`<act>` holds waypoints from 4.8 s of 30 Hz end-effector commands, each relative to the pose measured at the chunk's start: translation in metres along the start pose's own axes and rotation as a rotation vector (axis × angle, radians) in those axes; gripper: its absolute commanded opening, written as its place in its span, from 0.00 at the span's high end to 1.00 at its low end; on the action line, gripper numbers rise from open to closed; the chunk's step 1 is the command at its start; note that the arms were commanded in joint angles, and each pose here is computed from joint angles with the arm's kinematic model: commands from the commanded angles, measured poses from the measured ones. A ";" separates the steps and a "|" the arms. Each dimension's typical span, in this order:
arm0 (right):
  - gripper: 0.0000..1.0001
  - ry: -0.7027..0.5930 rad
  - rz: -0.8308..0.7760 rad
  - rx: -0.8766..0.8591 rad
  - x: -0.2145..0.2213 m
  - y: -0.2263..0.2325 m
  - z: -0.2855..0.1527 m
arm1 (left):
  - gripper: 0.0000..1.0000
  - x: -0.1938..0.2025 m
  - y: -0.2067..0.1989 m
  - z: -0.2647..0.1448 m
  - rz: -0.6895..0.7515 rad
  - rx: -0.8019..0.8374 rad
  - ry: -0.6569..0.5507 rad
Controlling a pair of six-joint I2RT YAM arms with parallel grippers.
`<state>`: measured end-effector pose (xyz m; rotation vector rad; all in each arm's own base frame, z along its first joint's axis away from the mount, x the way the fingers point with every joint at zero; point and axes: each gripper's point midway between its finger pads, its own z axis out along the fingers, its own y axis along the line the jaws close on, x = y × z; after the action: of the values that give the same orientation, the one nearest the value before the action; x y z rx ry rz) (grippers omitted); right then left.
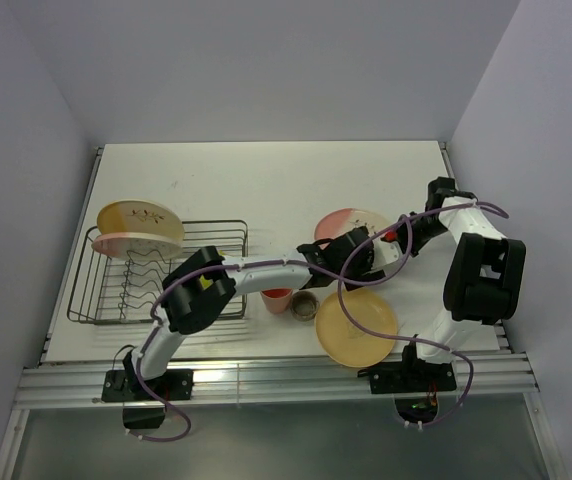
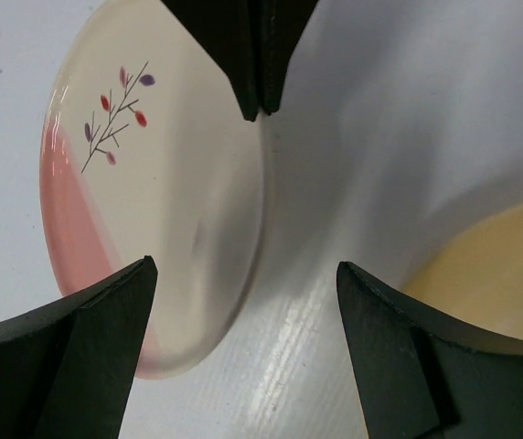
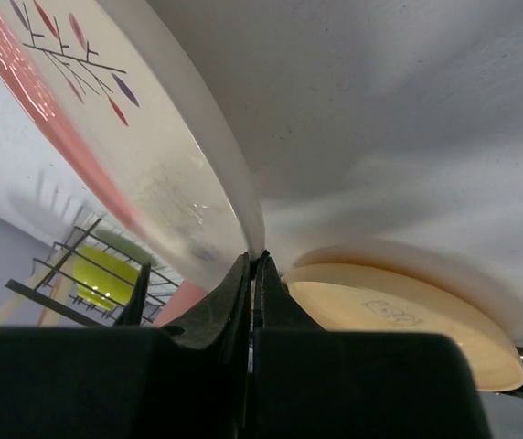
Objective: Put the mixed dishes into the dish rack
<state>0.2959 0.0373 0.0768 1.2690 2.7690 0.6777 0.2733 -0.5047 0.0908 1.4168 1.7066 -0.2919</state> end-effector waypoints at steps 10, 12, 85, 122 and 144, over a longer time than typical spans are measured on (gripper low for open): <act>1.00 0.005 -0.010 -0.114 0.006 0.022 -0.029 | 0.19 0.033 0.008 0.038 0.026 -0.125 0.107; 1.00 0.011 -0.009 -0.123 0.009 0.022 -0.030 | 0.23 0.035 0.016 0.038 0.029 -0.166 0.118; 0.55 0.017 -0.334 -0.349 0.083 0.082 -0.026 | 1.00 0.058 0.157 -0.587 -2.140 -0.733 -0.834; 0.55 0.088 -0.376 -0.216 0.076 0.063 -0.009 | 1.00 0.140 0.174 -0.457 -2.198 -1.062 -0.606; 0.56 0.176 -0.344 -0.203 0.069 0.067 0.006 | 1.00 0.173 0.214 -0.458 -2.143 -1.282 -0.568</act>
<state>0.2881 0.1271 0.0979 0.7431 2.8807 1.0069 0.2295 -0.0209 0.2690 -1.5881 1.6604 -0.3213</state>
